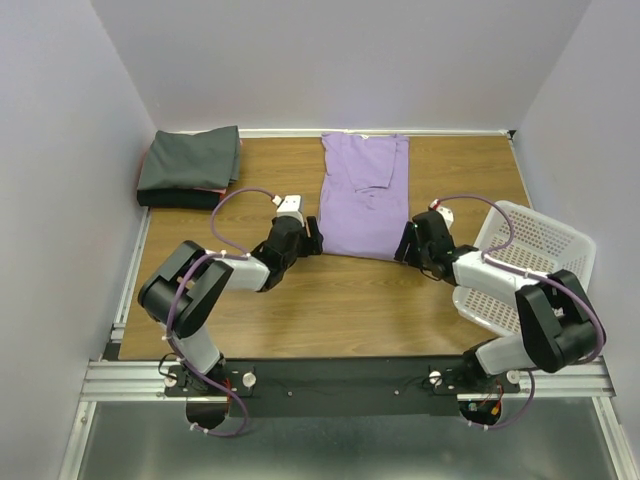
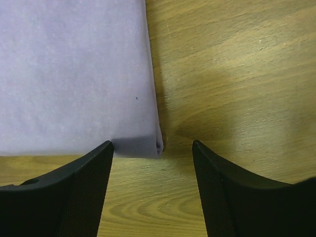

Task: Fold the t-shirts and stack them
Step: Fold the tshirt, then neatly place the folded tshirt to the corner

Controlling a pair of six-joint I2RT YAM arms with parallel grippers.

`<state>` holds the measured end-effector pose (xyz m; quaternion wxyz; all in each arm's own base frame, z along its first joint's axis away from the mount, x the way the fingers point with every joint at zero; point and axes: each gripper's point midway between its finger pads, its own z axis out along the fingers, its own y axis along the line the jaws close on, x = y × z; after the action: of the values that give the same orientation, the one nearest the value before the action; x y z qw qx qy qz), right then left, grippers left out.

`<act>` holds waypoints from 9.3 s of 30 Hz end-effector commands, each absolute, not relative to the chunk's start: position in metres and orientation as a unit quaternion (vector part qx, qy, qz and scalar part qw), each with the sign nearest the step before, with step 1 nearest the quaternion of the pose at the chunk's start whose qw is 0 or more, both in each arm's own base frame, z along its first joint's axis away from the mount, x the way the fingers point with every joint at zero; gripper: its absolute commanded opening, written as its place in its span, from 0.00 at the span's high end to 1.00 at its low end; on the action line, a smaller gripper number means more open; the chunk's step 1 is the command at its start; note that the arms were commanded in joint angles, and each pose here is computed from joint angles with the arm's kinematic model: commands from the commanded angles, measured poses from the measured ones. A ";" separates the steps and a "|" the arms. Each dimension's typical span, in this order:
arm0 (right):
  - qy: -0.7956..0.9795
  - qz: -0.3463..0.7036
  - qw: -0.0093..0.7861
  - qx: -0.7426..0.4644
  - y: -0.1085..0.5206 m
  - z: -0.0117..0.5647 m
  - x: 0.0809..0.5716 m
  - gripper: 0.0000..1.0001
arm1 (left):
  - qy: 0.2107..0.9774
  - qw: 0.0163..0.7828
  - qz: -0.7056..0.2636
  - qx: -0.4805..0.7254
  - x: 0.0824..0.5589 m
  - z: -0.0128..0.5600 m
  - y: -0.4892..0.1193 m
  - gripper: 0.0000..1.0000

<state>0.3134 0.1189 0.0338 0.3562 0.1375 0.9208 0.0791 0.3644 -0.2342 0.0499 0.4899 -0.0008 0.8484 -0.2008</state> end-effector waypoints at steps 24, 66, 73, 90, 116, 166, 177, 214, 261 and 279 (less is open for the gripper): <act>0.934 0.097 0.321 0.122 0.128 0.011 0.305 0.62 | 0.878 0.440 -0.186 0.012 0.334 0.009 -0.240 0.51; 0.860 0.230 0.453 0.054 0.131 0.189 0.239 0.99 | 0.742 0.567 -0.354 0.040 0.231 0.187 -0.249 1.00; 0.843 0.243 0.477 0.054 0.126 0.215 0.229 0.99 | 0.745 0.552 -0.373 0.039 0.212 0.186 -0.257 1.00; 0.820 0.184 0.536 0.083 0.130 0.254 0.310 0.99 | 0.718 0.612 -0.330 0.016 0.251 0.214 -0.252 1.00; 0.825 0.057 0.554 0.098 0.134 0.245 0.425 0.99 | 0.705 0.635 -0.314 0.045 0.358 0.218 -0.248 1.00; 0.875 0.160 0.457 -0.015 0.193 0.140 0.473 0.12 | 0.782 0.539 -0.312 0.032 0.424 0.119 -0.224 0.02; 0.905 0.167 0.392 -0.019 0.203 0.071 0.444 0.21 | 0.775 0.492 -0.393 0.046 0.401 0.088 -0.254 0.02; 0.913 0.188 0.361 -0.011 0.210 0.037 0.432 0.22 | 0.900 0.304 -0.313 -0.003 0.408 -0.010 -0.293 0.02; 0.873 0.207 0.440 -0.025 0.201 0.115 0.425 0.11 | 0.869 0.429 0.095 0.229 0.477 0.137 -0.163 1.00; 0.878 0.195 0.436 -0.022 0.190 0.106 0.422 0.11 | 0.849 0.450 0.138 0.242 0.539 0.212 -0.093 1.00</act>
<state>0.4206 0.1962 0.1023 0.4278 -0.0215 0.8804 0.2035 0.5307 -0.1083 0.2057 0.4593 0.2291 0.8483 0.1303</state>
